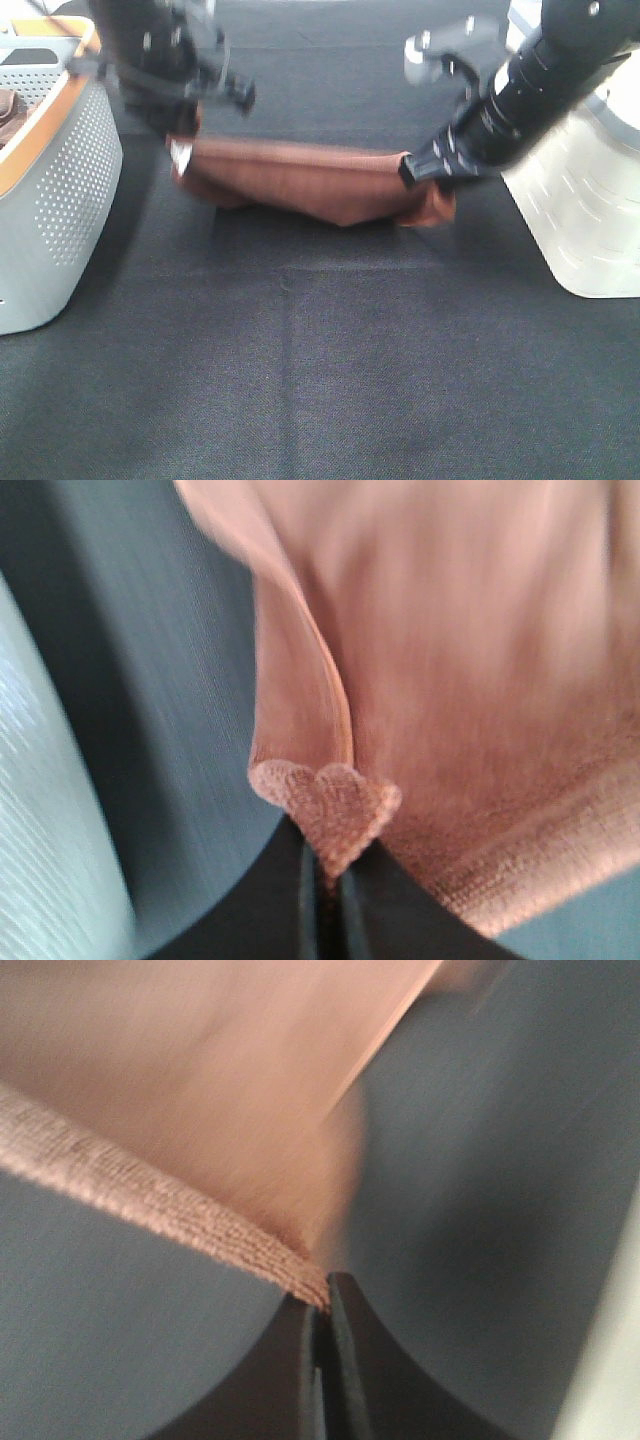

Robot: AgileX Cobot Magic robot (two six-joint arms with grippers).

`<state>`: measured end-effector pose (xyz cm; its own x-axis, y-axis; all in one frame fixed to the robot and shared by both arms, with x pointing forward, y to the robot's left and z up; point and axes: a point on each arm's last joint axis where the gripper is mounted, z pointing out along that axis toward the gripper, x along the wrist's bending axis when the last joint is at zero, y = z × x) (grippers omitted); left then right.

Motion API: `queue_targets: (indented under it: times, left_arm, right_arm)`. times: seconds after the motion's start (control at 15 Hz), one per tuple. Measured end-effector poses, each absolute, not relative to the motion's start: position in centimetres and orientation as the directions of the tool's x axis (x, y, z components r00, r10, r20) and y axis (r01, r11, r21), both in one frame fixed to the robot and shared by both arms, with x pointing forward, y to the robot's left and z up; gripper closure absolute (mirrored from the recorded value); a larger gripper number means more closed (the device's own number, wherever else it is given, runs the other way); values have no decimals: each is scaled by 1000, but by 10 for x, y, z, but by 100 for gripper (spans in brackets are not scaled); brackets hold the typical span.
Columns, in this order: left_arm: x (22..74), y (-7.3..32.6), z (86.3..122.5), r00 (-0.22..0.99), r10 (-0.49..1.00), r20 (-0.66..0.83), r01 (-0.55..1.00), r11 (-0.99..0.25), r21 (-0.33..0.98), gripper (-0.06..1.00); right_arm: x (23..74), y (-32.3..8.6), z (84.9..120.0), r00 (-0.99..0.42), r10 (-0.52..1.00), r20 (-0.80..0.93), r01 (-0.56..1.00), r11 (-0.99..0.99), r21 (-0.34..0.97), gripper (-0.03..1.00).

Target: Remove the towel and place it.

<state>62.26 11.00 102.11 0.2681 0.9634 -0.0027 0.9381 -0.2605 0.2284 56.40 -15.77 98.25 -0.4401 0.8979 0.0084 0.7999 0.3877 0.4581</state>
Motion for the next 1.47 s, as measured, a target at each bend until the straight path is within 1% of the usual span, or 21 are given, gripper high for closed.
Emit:
queue_targets:
  times: [0.13,0.2,0.27,0.47,0.53,0.67,0.73,0.8,0.87,0.93,1.0,1.07,1.13,1.2,1.33,1.47]
  left_arm:
    - [606,109,994,289,957,-14,952,-286,112,94]
    - [595,107,982,304,952,-12,951,-303,61,94]
    - [579,105,972,324,946,-16,946,-324,8,94]
    - [554,105,964,332,942,-40,941,-334,-53,94]
    - [554,105,964,332,942,-40,941,-334,-53,94]
    - [539,101,954,326,941,-88,937,-334,-104,94]
    - [534,100,951,335,938,-88,931,-344,-123,90]
    - [530,103,948,357,932,-63,919,-363,-152,81]
    - [528,105,947,373,927,-40,911,-374,-175,68]
    - [527,107,946,383,923,-25,905,-381,-189,48]
    - [526,106,946,389,921,-26,902,-387,-190,30]
    - [526,106,946,389,921,-32,902,-388,-190,20]
    - [525,105,946,390,920,-43,900,-391,-192,16]
    - [524,104,946,385,921,-54,901,-388,-196,15]
    - [522,104,955,377,923,-77,906,-385,-176,14]
    - [517,107,982,388,917,-92,913,-396,-100,14]
  right_arm:
    - [552,-159,978,-419,904,84,867,371,334,97]
    - [543,-160,974,-402,907,124,898,364,246,97]
    - [536,-161,970,-389,910,148,913,359,194,97]
    - [520,-163,953,-347,918,193,937,333,102,97]
    - [520,-163,953,-347,918,193,937,333,102,97]
    - [510,-167,944,-335,922,195,942,332,49,97]
    - [507,-169,942,-328,925,192,944,329,29,95]
    - [505,-173,940,-330,929,168,942,335,1,89]
    - [503,-178,938,-330,932,148,941,337,-29,78]
    - [502,-180,938,-334,933,136,938,343,-47,65]
    - [500,-180,938,-329,934,137,938,340,-64,48]
    - [498,-181,938,-325,936,138,937,338,-86,36]
    - [497,-181,939,-325,935,139,935,340,-100,30]
    - [496,-182,939,-325,935,140,933,341,-112,27]
    - [493,-183,942,-326,935,142,929,344,-133,25]
    - [488,-184,955,-329,933,148,930,347,-119,25]
